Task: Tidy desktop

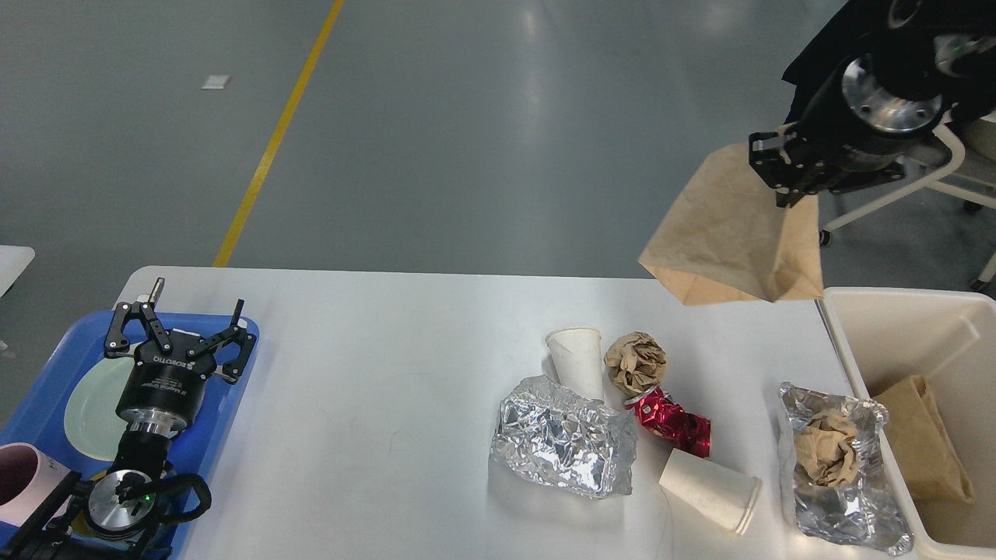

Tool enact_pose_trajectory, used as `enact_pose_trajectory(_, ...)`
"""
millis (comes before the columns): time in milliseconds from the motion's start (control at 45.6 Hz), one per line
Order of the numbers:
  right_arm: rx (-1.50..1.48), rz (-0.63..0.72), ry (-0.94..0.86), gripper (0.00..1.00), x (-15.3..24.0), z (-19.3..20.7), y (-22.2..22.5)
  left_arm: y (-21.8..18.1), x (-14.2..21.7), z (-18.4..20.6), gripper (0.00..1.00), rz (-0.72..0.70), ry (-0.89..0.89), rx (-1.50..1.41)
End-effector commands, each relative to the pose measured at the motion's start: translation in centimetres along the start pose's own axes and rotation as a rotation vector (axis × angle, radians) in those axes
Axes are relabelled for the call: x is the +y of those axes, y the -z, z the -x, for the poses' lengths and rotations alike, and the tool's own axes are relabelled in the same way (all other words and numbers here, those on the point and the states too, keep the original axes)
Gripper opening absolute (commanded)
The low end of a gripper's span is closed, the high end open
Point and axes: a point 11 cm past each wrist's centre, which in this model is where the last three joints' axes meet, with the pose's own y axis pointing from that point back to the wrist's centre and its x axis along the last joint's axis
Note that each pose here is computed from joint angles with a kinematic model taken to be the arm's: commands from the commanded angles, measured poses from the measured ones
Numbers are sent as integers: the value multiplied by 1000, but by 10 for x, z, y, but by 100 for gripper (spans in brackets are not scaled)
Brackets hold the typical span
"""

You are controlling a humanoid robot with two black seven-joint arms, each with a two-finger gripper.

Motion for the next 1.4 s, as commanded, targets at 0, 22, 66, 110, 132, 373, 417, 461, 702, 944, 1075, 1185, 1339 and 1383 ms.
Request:
enact_pose_trajectory(0,84,23,86,0,25,32,-26,0,0,0,97,0,-2,0)
enact_pose_trajectory(22,94,26,91,0,28,37,-30,-1,0,0,97,2,-1,-2)
enact_pose_trajectory(66,100,31,99,0,34,46,-37,0,0,0,97,0,0,0)
enact_pose_trajectory(110,81,30,102,0,41,53,-45,-1,0,0,97,2,-2,-2)
enact_pose_trajectory(132,69,29,99,0,44,55,-49,0,0,0,97,0,-2,-2)
enact_pose_trajectory(373,9,34,87,0,53,64,-71,0,0,0,97,0,0,-2)
enact_pose_trajectory(417,-15,28,77,0,52,63,-79,0,0,0,97,1,-1,0)
enact_pose_trajectory(461,-40,37,65,0,48,62,-91,0,0,0,97,0,0,0)
enact_pose_trajectory(702,-214,116,44,0,-9,75,-209,0,0,0,97,0,0,0)
enact_pose_trajectory(944,-400,271,-50,0,-92,107,-323,0,0,0,97,0,-2,-1)
enact_pose_trajectory(1075,-389,335,-72,0,-144,123,-343,0,0,0,97,1,-1,0)
enact_pose_trajectory(1185,-399,333,-63,0,-187,138,-341,0,0,0,97,2,1,0)
enact_pose_trajectory(1339,-414,347,-66,0,-249,171,-337,-1,0,0,97,2,-1,-2)
enact_pose_trajectory(1383,-409,373,-79,0,-267,184,-339,0,0,0,97,1,-1,0)
